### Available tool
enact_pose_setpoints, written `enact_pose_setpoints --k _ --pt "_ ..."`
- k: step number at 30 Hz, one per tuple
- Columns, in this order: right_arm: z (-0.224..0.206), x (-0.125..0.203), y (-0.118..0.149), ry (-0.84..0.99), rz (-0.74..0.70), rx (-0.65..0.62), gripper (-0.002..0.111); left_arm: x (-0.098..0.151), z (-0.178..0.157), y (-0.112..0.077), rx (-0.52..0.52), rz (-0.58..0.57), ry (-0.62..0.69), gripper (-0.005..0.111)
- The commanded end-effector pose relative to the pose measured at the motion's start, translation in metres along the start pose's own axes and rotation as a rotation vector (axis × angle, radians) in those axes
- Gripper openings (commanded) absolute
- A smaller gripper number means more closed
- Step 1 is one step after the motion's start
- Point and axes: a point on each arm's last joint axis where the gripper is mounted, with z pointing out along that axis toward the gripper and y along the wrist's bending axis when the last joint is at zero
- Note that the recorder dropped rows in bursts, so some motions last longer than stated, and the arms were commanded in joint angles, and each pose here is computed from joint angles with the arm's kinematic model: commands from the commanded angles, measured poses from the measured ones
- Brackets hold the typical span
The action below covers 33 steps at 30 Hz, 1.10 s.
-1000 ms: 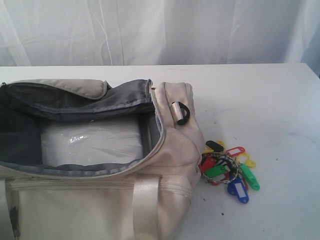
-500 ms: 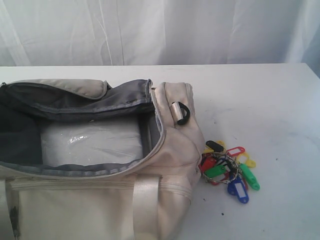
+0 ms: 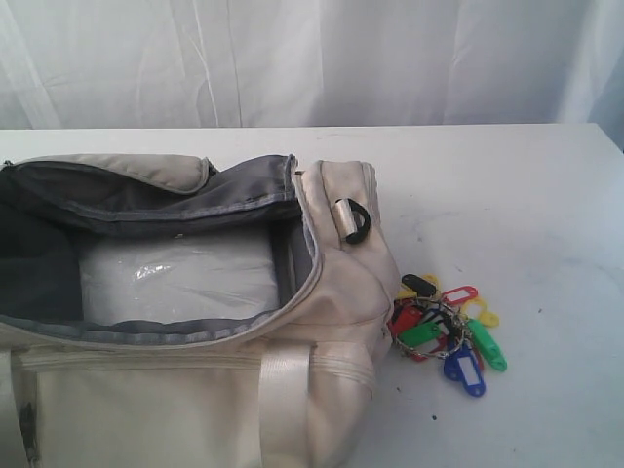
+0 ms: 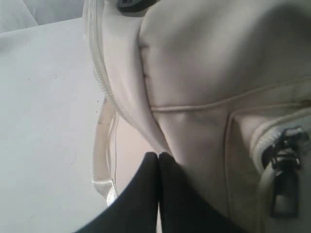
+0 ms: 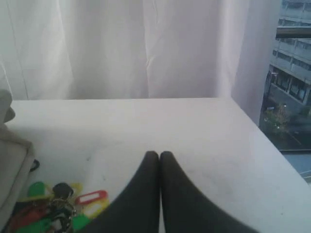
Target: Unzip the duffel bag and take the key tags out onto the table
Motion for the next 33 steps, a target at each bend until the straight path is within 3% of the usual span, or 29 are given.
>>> enact_pose_setpoints --k 1,12,15,33 --pt "-0.002 0.012 0.001 0.088 -0.063 -0.013 0.0 0.001 0.0 -0.001 0.002 -0.012 -0.003 0.0" --pt "-0.002 0.016 -0.002 0.133 -0.122 0.013 0.0 0.001 0.0 -0.001 0.002 -0.012 -0.003 0.0" --pt "-0.002 0.017 -0.007 0.135 -0.004 0.075 0.0 0.001 0.0 -0.001 0.002 -0.012 -0.003 0.0" --pt "-0.004 0.024 -0.007 0.215 0.014 0.079 0.0 0.001 0.0 -0.001 0.002 -0.012 -0.003 0.0"
